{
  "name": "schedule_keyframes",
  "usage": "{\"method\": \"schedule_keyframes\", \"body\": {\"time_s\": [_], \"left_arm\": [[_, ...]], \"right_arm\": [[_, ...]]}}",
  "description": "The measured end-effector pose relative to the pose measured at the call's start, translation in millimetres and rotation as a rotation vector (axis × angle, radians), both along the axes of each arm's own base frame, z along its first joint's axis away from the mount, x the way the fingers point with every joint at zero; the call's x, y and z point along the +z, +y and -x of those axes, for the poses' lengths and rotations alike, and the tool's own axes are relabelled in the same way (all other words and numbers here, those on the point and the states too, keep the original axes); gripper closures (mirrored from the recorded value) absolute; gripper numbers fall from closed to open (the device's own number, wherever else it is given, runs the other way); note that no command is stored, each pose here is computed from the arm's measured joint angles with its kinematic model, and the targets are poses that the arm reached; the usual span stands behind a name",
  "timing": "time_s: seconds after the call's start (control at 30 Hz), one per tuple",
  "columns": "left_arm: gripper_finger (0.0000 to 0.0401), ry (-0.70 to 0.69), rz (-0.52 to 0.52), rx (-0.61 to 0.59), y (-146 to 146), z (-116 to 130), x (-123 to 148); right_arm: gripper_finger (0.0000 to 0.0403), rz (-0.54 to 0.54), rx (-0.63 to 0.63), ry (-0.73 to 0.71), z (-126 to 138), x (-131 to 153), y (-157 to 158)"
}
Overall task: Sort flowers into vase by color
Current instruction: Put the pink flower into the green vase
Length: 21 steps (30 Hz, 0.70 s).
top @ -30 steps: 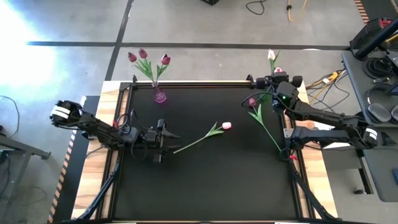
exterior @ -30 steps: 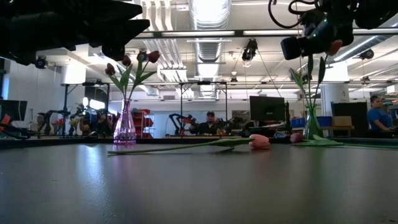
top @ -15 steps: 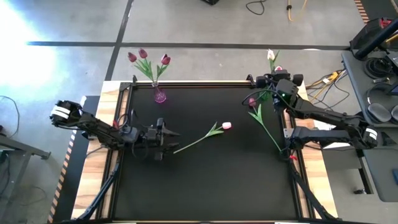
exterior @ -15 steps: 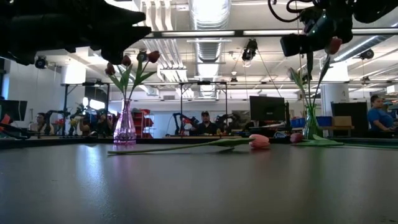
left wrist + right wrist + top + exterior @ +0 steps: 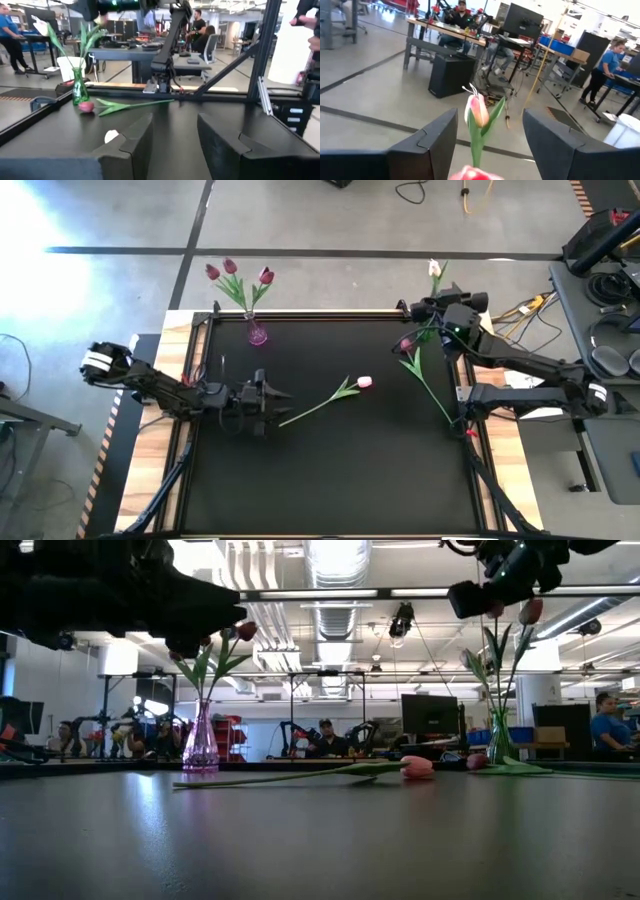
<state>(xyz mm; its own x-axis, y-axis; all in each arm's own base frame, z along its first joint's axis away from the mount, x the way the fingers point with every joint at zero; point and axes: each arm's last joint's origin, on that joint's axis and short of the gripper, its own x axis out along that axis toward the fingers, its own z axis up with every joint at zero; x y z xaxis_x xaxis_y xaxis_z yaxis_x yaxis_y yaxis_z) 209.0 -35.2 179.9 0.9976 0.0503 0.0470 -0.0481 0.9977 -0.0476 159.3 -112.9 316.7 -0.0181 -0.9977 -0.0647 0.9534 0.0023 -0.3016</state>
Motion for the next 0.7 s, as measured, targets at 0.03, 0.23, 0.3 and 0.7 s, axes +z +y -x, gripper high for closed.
{"method": "schedule_keyframes", "body": {"time_s": [0.03,0.23,0.3,0.7], "left_arm": [[0.0266,0.007,-0.002,-0.005,1.3,-0.3,-0.6],[0.0297,0.028,-0.022,0.01,12.6,-2.1,-2.7],[0.0308,0.028,-0.021,0.015,14.8,-2.4,-2.7],[0.0327,0.027,-0.03,-0.022,15.5,-2.7,-2.6]], "right_arm": [[0.0184,0.0,0.008,0.002,-0.7,2.5,1.3],[0.0181,0.002,0.06,0.049,-4.5,14.2,8.2],[0.0181,-0.001,0.072,0.066,-5.0,17.4,10.4],[0.0182,-0.084,0.113,0.078,-2.6,20.7,16.4]]}}
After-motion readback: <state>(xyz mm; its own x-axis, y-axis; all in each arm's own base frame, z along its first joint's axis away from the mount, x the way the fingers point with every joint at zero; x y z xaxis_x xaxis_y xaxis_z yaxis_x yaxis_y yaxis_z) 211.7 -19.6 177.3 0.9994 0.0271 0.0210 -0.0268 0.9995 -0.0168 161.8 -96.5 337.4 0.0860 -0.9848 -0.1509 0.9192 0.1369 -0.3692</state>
